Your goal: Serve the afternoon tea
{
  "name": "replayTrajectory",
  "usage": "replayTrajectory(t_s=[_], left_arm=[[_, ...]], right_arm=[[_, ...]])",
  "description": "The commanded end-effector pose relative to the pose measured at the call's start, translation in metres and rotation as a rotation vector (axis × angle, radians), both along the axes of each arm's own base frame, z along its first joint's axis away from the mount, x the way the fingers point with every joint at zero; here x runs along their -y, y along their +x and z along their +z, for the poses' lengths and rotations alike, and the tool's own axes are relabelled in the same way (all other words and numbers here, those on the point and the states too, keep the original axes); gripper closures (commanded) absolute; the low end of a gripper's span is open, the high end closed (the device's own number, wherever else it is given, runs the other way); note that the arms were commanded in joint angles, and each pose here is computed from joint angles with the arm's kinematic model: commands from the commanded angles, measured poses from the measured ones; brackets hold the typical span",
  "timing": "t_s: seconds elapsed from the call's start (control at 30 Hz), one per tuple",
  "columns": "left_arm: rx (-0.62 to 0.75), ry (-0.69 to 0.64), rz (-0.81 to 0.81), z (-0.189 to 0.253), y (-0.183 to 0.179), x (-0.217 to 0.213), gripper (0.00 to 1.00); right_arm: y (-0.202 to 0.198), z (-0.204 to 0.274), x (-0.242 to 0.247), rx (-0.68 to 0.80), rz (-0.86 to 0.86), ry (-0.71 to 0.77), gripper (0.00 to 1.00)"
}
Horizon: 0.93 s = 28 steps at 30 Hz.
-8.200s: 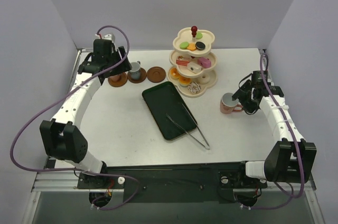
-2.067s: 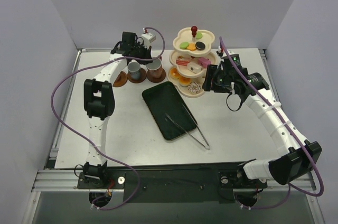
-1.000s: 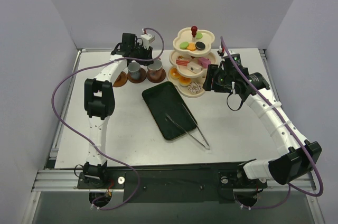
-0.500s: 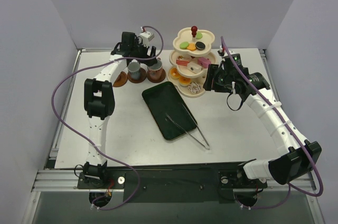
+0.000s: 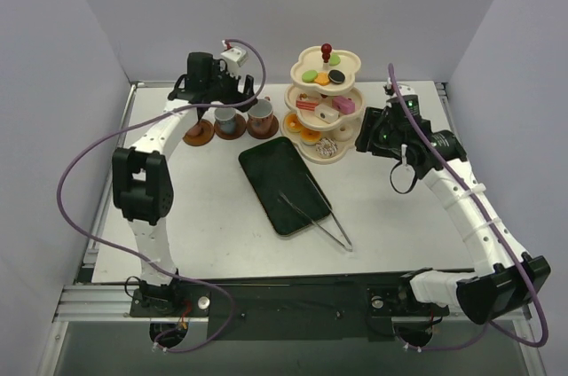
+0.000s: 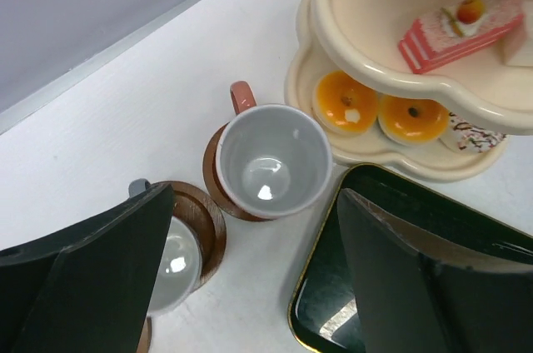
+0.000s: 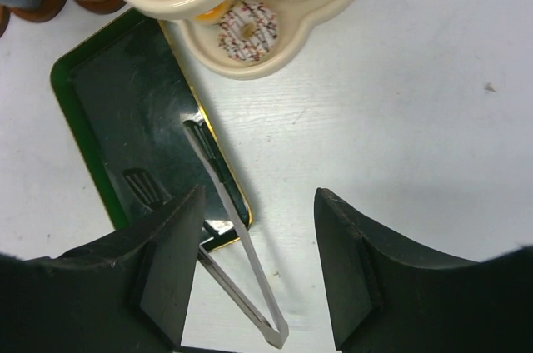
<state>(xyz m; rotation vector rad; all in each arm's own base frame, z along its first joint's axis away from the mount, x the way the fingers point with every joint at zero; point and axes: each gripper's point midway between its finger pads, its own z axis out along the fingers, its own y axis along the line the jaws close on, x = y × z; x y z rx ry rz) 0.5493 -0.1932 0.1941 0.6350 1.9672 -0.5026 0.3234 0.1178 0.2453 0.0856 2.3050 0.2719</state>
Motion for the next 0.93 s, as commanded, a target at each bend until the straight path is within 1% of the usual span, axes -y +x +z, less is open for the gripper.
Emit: replayTrajectory(t_s=[0.0,0.03,0.1,0.13,0.17,0.2,0.23,0.27,0.3,0.33,0.37,0.4,0.43,0.5,0.63,0.7,0.9], left_arm=[[0.221,-0.114,0.077,0.101,-0.018,-0.011,0.1],[0.221,-0.128,0.103,0.105,-0.022,-0.013,0.1],[0.216,-0.15,0.205,0.118,-0.038,-0.024,0.09],[0.225,-0.147,0.25,0.124,-0.052,-0.029,0.09],[0.244,-0.146,0.27,0.128,-0.059,-0.029,0.09],[0.266,-0.127,0.341,0.131,-0.074,-0.037,0.09],[0.268,-0.084,0.45,0.117,-0.079,-0.052,0.09],[0.308,-0.105,0.467,0.137,-0.096,-0.049,0.09],[0.303,-0.069,0.556,0.126,-0.103,-0.063,0.09],[0.328,-0.094,0.582,0.14,-0.119,-0.063,0.09],[0.312,-0.068,0.625,0.133,-0.129,-0.068,0.09],[0.325,-0.088,0.641,0.144,-0.141,-0.072,0.09],[0.302,-0.061,0.695,0.138,-0.15,-0.081,0.09],[0.272,-0.089,0.777,0.143,-0.168,-0.096,0.09],[0.226,-0.094,0.853,0.139,-0.194,-0.116,0.09],[0.225,-0.102,0.861,0.139,-0.203,-0.121,0.09],[0.178,-0.11,0.898,0.13,-0.213,-0.126,0.09]], right_arm=[[-0.002,0.011,0.038,0.074,-0.172,-0.032,0.49],[-0.004,0.013,0.045,0.086,-0.203,-0.03,0.49],[-0.008,0.017,0.058,0.115,-0.26,-0.037,0.49],[-0.009,0.019,0.065,0.132,-0.289,-0.052,0.49],[-0.013,0.023,0.07,0.151,-0.306,-0.055,0.49],[-0.014,0.026,0.076,0.172,-0.327,-0.069,0.49],[-0.018,0.029,0.079,0.188,-0.335,-0.069,0.49],[-0.021,0.035,0.084,0.218,-0.348,-0.078,0.49],[-0.022,0.035,0.086,0.224,-0.352,-0.088,0.49],[-0.025,0.041,0.09,0.25,-0.356,-0.094,0.49],[-0.026,0.041,0.091,0.259,-0.354,-0.1,0.49],[-0.029,0.045,0.094,0.274,-0.355,-0.113,0.49],[-0.029,0.047,0.094,0.283,-0.352,-0.115,0.49],[-0.033,0.053,0.097,0.311,-0.347,-0.125,0.49],[-0.039,0.058,0.102,0.354,-0.334,-0.145,0.49],[-0.042,0.06,0.103,0.365,-0.327,-0.155,0.49],[-0.047,0.06,0.104,0.373,-0.314,-0.161,0.49]])
